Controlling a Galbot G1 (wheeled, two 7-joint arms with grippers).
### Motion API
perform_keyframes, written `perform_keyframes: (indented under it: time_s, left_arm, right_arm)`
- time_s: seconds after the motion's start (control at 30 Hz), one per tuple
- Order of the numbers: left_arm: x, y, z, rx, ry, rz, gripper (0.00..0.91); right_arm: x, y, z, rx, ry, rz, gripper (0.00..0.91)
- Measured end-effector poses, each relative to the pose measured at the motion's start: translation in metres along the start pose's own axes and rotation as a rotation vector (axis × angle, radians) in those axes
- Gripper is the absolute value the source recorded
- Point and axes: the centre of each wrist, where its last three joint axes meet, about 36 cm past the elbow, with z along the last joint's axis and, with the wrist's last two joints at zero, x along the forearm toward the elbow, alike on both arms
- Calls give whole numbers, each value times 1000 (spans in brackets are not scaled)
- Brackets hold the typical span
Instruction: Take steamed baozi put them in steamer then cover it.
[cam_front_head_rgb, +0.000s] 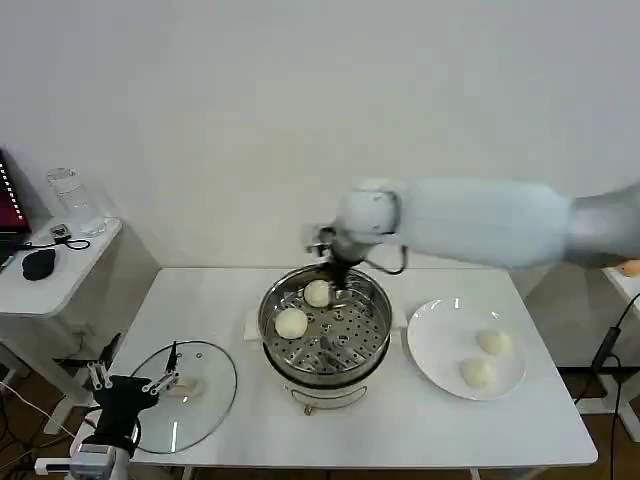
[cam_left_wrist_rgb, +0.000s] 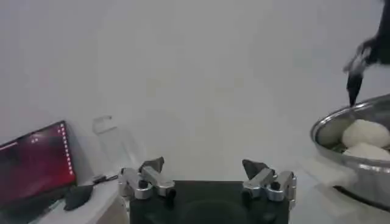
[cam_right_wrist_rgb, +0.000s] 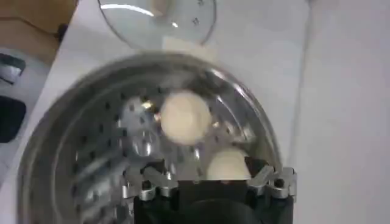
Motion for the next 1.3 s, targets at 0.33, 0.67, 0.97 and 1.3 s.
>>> perform_keyframes:
  time_s: [0.33,0.67,0.97,1.3]
  left_arm:
    - [7,-12,-1,-4,8,42,907]
    - [12,-15,5,-15,24,57,907]
    - [19,-18,9,-25,41,61,907]
    - [24,-18,10,-31,56,55,907]
  right_arm:
    - [40,52,115,-30,3,66,907]
    - [22,119,213,-13,27,76,907]
    - [-12,161,259,5,97,24,907]
    - [-52,176,273,2,118,-54,907]
